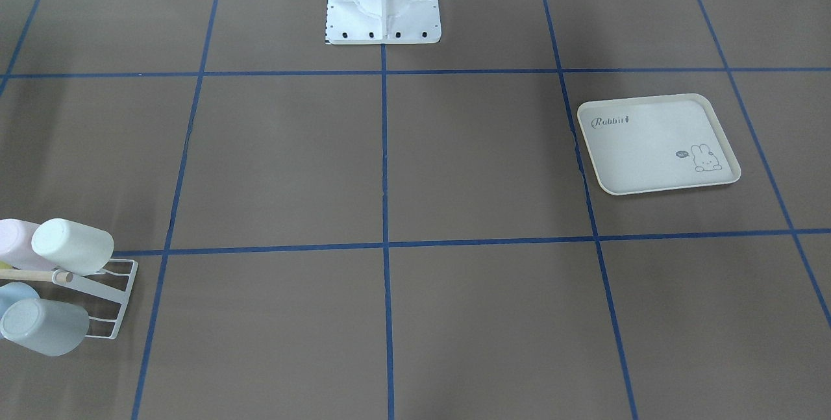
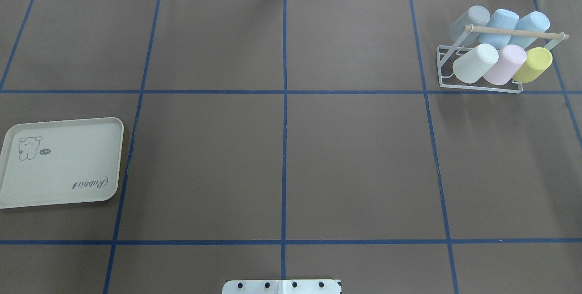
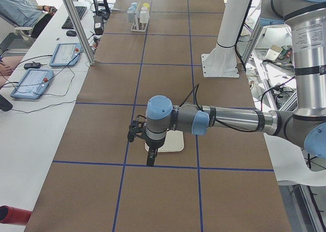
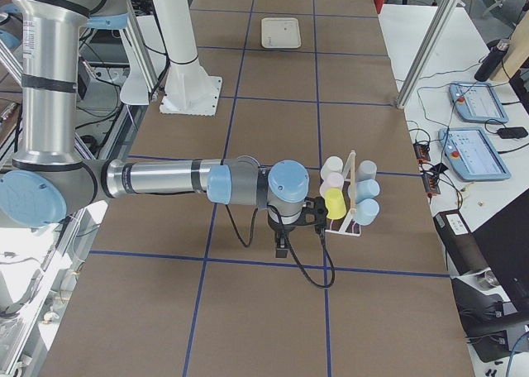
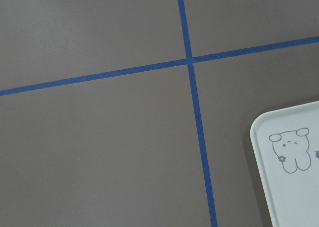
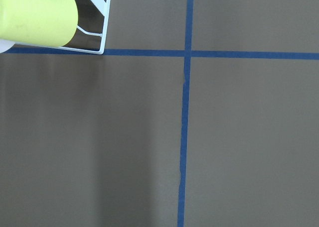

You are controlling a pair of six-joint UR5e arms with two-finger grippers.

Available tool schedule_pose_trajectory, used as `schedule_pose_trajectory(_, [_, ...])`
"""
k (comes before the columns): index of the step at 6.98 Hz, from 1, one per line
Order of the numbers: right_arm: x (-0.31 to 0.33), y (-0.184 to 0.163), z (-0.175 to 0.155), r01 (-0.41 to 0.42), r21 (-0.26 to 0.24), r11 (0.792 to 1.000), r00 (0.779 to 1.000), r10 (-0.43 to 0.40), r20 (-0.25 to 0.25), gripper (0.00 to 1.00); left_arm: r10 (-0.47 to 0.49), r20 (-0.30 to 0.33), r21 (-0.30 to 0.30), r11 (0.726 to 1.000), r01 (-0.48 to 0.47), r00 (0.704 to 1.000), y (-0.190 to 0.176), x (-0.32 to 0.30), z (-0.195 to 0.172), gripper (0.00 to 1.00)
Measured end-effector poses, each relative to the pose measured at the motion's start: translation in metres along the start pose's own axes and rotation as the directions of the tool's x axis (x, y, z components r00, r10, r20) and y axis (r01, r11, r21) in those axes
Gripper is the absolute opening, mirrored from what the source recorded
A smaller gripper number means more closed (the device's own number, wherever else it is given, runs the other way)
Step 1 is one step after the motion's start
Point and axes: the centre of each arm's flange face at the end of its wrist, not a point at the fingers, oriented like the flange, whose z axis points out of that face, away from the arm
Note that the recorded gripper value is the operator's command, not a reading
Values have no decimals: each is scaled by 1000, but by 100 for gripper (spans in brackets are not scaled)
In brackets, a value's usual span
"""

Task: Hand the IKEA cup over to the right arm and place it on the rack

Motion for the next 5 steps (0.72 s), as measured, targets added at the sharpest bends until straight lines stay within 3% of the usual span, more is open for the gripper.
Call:
schedule_pose_trajectory(3, [0,0,-1,-2,1,1000,1000,2,2,100,8,-114,11,1000,-7,993,-30,6,6,100])
schedule_pose_trajectory(5, [-1,-1,-1,-2,2,1000,1000,2,2,100,18,-141,22,1000,-15,990,-40,5,10,100])
